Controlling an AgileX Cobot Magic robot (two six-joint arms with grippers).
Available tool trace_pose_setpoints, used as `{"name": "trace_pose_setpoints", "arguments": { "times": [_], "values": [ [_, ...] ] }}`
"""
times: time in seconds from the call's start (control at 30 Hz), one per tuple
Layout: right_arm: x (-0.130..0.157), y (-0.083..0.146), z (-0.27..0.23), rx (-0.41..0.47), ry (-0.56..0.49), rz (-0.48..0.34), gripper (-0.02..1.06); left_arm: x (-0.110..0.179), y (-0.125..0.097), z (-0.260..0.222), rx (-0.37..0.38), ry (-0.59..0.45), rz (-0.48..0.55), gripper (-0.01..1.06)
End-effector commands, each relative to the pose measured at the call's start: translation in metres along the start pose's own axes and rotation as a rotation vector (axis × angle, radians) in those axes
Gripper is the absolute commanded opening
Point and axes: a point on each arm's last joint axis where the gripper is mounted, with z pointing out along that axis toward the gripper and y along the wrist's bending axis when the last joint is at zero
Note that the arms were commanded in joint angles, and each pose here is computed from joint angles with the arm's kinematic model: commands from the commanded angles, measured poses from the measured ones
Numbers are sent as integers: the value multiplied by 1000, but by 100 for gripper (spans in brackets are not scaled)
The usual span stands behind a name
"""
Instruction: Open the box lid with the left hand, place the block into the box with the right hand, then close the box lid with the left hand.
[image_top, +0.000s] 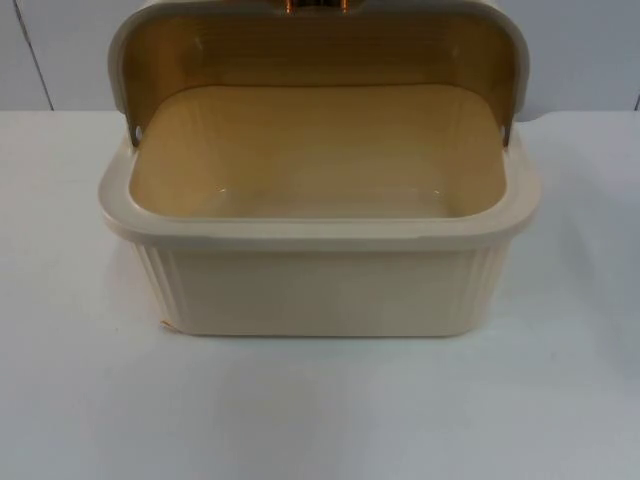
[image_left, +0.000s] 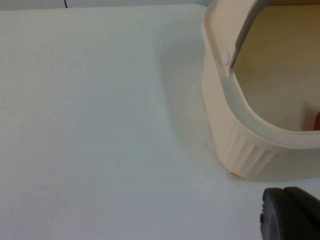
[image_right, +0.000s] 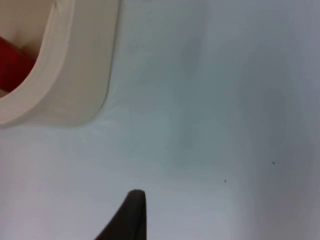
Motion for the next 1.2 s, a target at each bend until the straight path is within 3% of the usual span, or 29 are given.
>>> {"name": "trace_pose_setpoints", "arguments": {
  "times": [0.0, 0.3, 0.53, 0.67, 0.9, 1.07, 1.17],
  "values": [
    [4, 0, -8, 0, -32, -14, 105, 1, -1, 0, 2, -2, 11, 0],
    [28, 10, -50, 48, -204, -63, 105, 1, -2, 0, 16, -5, 1, 0],
    [34, 13, -63, 67, -250, -88, 105, -7, -3, 9, 64, 24, 17, 0],
    [33, 12, -62, 68, -249, -87, 105, -29, 1, 29, 95, 94, 33, 0],
    [32, 12, -62, 74, -262, -105, 105, -67, 4, 53, 133, 105, 66, 0],
    [31, 12, -62, 76, -265, -107, 105, -96, -14, 77, 201, 104, 166, 0],
    [31, 12, -62, 77, -265, -108, 105, -117, -41, 107, 230, 76, 311, 0]
  ]
}}
